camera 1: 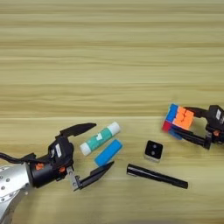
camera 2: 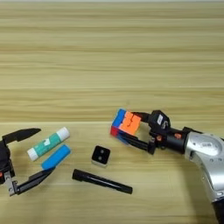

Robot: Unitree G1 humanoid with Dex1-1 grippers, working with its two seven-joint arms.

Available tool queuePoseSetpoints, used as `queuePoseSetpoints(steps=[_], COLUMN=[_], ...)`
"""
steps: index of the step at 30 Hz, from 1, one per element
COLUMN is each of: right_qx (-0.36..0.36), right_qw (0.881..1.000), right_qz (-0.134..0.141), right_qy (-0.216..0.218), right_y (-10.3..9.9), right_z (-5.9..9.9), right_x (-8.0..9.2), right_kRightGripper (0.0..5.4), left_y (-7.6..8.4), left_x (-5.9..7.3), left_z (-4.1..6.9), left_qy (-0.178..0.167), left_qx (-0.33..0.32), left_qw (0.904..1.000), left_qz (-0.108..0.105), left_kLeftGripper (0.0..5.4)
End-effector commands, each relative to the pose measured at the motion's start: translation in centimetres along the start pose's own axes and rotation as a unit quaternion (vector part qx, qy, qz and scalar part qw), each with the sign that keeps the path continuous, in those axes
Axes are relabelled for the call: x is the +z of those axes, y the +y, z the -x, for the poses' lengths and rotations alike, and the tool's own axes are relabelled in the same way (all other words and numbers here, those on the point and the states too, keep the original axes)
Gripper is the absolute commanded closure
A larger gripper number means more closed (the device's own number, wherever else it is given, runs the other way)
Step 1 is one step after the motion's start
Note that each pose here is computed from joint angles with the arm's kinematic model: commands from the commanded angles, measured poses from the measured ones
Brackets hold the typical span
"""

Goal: Move the objects on the table

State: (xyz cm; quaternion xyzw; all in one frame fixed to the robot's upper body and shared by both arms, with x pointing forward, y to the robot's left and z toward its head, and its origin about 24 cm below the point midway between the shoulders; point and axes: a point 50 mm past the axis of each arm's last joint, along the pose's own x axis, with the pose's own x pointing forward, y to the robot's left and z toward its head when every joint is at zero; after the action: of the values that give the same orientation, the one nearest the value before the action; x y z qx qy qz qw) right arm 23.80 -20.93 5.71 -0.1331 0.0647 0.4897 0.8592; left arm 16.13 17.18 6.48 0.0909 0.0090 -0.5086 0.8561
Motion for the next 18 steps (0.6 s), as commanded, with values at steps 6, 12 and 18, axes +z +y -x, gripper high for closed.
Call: queuePoseSetpoints(steps=[6,12,18], right_qx=[-0.008,-0.008,-0.006], right_qw=[0.999,0.999,0.999], right_qz=[0.009,0.008,0.019], right_qy=[0.031,0.037,0.030], right_y=[0.1,0.4,0.5], right_z=[0.7,0.6,0.5], right_x=[-1.6,-2.0,-1.5], right_kRightGripper=[2.04,2.04,1.22], left_y=[0.4,0.3,0.2], left_x=[0.0,-0.2,-0.3], left_z=[0.3,0.5,0.6], left_qy=[-0.002,-0.001,0.000], left_qx=[0.007,0.008,0.009], left_qw=[1.0000,1.0000,1.0000], left_qz=[-0.004,-0.004,-0.003], left_kLeftGripper=[0.00,0.00,0.00])
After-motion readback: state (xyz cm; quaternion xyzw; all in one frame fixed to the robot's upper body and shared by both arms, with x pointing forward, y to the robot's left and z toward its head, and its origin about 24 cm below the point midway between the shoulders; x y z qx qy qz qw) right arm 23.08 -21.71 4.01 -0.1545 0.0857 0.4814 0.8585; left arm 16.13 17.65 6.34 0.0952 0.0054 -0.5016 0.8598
